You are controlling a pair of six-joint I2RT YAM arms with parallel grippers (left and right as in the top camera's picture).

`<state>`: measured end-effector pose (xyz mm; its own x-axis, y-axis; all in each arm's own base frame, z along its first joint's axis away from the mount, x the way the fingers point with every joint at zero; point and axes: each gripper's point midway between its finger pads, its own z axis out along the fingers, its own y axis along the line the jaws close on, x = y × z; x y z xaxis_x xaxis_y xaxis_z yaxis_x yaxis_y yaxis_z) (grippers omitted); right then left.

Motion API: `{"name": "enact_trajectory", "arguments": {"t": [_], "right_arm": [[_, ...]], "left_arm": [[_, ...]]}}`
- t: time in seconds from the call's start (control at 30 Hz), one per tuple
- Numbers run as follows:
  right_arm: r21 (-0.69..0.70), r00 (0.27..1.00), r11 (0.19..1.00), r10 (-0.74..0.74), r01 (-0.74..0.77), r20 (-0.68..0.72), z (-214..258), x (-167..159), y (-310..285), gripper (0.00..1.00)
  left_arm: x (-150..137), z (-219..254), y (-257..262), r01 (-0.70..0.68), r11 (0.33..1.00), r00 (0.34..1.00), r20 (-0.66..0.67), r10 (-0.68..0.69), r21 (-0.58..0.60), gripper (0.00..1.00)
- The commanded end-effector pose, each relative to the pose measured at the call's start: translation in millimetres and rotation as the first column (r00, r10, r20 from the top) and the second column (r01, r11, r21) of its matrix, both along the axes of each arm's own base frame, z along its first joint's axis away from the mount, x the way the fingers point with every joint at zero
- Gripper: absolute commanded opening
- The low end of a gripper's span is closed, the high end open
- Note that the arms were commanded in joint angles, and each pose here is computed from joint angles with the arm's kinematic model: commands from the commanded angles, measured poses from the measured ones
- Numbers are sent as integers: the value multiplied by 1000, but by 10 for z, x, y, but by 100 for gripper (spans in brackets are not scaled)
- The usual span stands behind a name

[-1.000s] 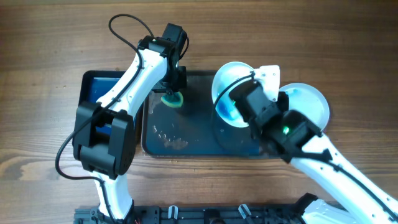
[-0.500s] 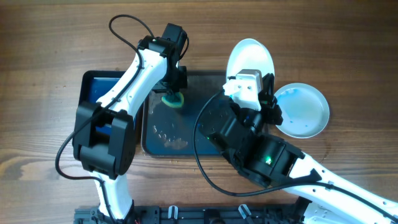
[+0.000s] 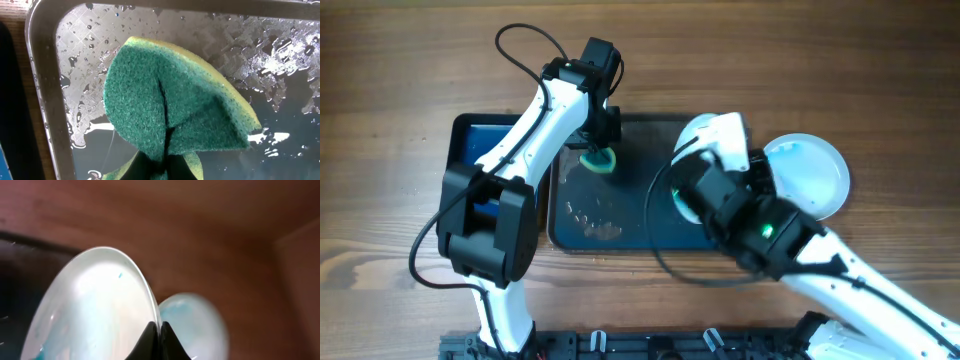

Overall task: Clean dirty plates on tray and stack at the side
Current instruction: 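Lower the plate onto the clean stack and release it, then drop the sponge into the blue water tray with the left gripper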

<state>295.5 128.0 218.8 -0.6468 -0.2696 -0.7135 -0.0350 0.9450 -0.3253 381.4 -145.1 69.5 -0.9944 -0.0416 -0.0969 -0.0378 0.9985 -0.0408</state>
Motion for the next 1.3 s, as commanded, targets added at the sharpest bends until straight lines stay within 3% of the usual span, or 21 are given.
{"name": "enact_trajectory", "arguments": {"t": [0.0, 0.13, 0.23, 0.37, 0.47, 0.5, 0.6, 0.8, 0.83, 0.9, 0.93, 1.0, 1.07, 1.17, 1.27], "right_arm": [[370, 973, 929, 66, 21, -220, -280, -32, 159, 4], [586, 937, 809, 164, 50, -307, -298, 53, 5, 4], [622, 938, 768, 87, 152, -336, -314, 128, -377, 4], [502, 896, 767, -211, 400, -391, -446, 100, -1189, 4], [314, 731, 664, -567, 679, -380, -512, -142, -2018, 4], [284, 692, 633, -620, 720, -370, -525, -201, -2148, 4], [264, 615, 556, -697, 788, -369, -665, -289, -2333, 4], [188, 564, 550, -670, 814, -482, -1406, -261, -2302, 4], [200, 566, 553, -643, 809, -516, -1501, -227, -2243, 9], [255, 589, 554, -590, 793, -552, -1535, -155, -2120, 38], [285, 615, 567, -558, 773, -557, -1478, -100, -2067, 48], [329, 648, 577, -527, 748, -549, -1267, 3, -2019, 54], [404, 732, 631, -427, 662, -531, -974, 144, -1885, 62], [555, 854, 680, -215, 479, -473, -556, 358, -1569, 84], [581, 882, 702, -146, 411, -448, -461, 414, -1414, 87]], "left_arm": [[42, 57, -34, -10, 1000, 1000, 13, 10, -22, 4], [42, 57, -34, -10, 1000, 1000, 13, 10, -22, 4], [42, 57, -34, -10, 1000, 1000, 13, 10, -22, 4], [42, 57, -34, -10, 1000, 1000, 13, 10, -22, 4], [42, 57, -34, -10, 1000, 1000, 13, 10, -22, 4], [42, 57, -34, -10, 1000, 1000, 13, 10, -22, 4], [43, 57, -34, -10, 1000, 1000, 13, 10, -23, 4], [43, 57, -33, -10, 1000, 1000, 13, 10, -22, 4], [41, 56, -33, -10, 1000, 1000, 12, 10, -22, 4], [36, 87, 17, -10, 1000, 1000, 12, 10, -17, 4], [19, 128, 69, -3, 1000, 1000, 10, 4, -13, 4], [-21, 234, 200, -12, 1000, 1000, 5, 12, -9, 4], [-85, 375, 413, -50, 999, 999, -4, 50, -2, 4], [-132, 526, 764, -86, 996, 996, -7, 86, 4, 4], [-173, 506, 1295, -140, 989, 989, -40, 142, 36, 4]]}}
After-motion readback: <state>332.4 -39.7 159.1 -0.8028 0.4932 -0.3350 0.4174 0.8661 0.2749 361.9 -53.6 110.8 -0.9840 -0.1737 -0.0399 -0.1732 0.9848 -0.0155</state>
